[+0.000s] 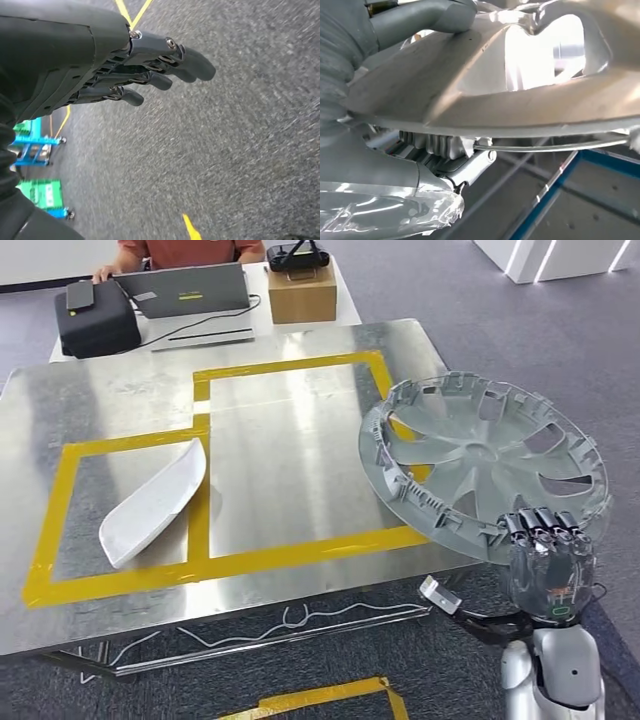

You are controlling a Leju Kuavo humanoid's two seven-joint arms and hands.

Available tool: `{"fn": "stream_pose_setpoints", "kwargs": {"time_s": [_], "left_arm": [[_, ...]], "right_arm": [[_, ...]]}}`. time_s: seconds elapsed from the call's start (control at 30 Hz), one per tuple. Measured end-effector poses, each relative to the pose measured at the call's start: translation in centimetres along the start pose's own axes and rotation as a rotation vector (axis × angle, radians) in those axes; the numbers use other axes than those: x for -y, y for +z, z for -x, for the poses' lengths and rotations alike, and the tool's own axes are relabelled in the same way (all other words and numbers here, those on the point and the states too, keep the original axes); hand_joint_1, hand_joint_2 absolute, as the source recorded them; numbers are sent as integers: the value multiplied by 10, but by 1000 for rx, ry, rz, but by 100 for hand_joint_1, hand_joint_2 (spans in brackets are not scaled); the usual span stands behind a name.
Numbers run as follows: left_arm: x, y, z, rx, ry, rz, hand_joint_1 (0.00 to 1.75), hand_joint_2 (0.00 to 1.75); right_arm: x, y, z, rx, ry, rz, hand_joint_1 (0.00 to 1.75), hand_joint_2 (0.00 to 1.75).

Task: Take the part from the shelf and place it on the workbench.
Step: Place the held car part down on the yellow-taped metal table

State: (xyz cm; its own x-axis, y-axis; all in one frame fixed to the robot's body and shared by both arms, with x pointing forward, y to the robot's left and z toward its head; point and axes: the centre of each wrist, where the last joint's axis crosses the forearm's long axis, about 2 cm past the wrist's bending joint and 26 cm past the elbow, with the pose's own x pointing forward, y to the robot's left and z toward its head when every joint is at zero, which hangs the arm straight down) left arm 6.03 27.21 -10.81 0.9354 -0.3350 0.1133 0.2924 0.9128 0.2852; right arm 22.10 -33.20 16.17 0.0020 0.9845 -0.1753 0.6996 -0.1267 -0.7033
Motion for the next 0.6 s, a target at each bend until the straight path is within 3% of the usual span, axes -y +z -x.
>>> {"fn": "stream_pose_setpoints", "kwargs": {"time_s": [0.13, 0.23, 0.3, 0.43, 0.6], "left_arm": [[0, 0, 4, -16, 7, 0, 0, 175], [0, 0, 1, -14, 15, 1, 0, 175], [0, 0, 1, -14, 16, 2, 0, 175], [-1, 0, 2, -17, 15, 1, 0, 175], [0, 0, 4, -26, 26, 7, 0, 175]], "right_arm": [[-15, -4, -6, -144, -29, -28, 175, 175], [-32, -19, -25, -284, -79, -55, 175, 175], [-42, -21, -42, -305, -107, -93, 175, 175], [-53, -9, -69, -183, -134, -163, 175, 175], [-61, 4, -77, 10, -134, -223, 175, 175]]}}
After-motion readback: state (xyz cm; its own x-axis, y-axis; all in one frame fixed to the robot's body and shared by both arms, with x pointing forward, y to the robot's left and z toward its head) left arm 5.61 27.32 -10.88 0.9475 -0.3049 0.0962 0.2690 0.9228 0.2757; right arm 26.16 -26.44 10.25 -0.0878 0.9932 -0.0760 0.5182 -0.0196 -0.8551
